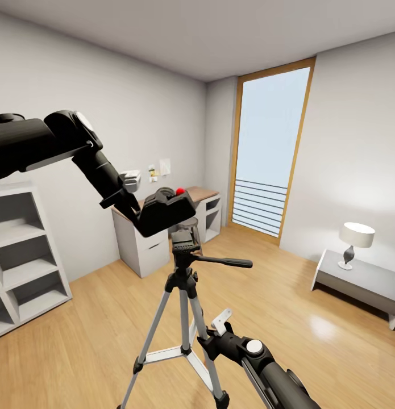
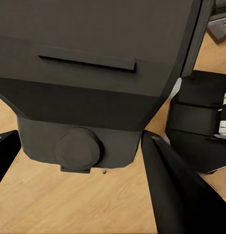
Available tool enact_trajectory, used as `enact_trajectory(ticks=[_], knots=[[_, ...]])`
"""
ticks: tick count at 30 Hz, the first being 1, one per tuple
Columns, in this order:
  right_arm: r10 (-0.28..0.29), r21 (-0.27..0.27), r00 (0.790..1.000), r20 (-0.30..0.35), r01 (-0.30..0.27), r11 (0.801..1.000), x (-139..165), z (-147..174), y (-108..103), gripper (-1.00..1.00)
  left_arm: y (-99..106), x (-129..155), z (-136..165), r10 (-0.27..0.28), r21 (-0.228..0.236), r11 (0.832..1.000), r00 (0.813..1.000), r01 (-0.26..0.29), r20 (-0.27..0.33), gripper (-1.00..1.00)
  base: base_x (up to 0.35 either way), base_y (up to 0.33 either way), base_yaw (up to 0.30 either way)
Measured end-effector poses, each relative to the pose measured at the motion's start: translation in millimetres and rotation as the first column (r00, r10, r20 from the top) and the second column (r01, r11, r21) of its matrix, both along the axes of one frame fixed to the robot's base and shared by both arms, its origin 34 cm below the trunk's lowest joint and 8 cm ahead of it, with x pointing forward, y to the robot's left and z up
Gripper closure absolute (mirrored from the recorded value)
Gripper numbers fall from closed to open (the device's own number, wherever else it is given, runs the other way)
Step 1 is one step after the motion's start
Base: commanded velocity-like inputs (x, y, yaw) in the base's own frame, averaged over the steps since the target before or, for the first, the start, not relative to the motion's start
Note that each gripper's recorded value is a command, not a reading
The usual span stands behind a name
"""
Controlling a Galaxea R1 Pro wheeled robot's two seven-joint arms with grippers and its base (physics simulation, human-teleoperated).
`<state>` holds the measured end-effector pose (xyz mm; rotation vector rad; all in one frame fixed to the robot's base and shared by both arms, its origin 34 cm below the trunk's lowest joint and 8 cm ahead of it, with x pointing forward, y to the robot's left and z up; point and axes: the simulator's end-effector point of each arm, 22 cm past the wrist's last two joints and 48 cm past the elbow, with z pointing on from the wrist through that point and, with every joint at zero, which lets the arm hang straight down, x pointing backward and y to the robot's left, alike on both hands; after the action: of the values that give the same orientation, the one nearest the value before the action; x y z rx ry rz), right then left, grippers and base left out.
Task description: Attach the digital camera to the camera tripod in the bedroom.
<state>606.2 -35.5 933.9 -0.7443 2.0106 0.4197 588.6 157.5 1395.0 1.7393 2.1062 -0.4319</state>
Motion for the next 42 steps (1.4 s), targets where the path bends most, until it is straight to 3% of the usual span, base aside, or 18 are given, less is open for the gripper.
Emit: enact_trajectory(ticks=[13,21,32,42], knots=[[0.000,0.000,1.000,0.000,0.000,1.000,0,0,0,1.00,8,14,0,-0.061,0.066,0.996,0.994,0.055,0.091,1.00,0.000,0.000,0.000],[-0.002,0.000,1.000,-0.001,0.002,1.000,0,0,0,1.00,2,28,2,-0.026,0.057,0.998,0.996,0.021,0.085,1.00,0.000,0.000,0.000],[-0.002,0.000,1.000,-0.001,0.002,1.000,0,0,0,1.00,-23,26,5,0.050,-0.023,0.998,0.999,-0.050,-0.013,1.00,0.000,0.000,0.000],[-0.002,0.000,1.000,-0.001,0.002,1.000,0,0,0,1.00,-30,22,3,0.130,-0.030,0.991,0.988,-0.133,-0.083,1.00,0.000,0.000,0.000]])
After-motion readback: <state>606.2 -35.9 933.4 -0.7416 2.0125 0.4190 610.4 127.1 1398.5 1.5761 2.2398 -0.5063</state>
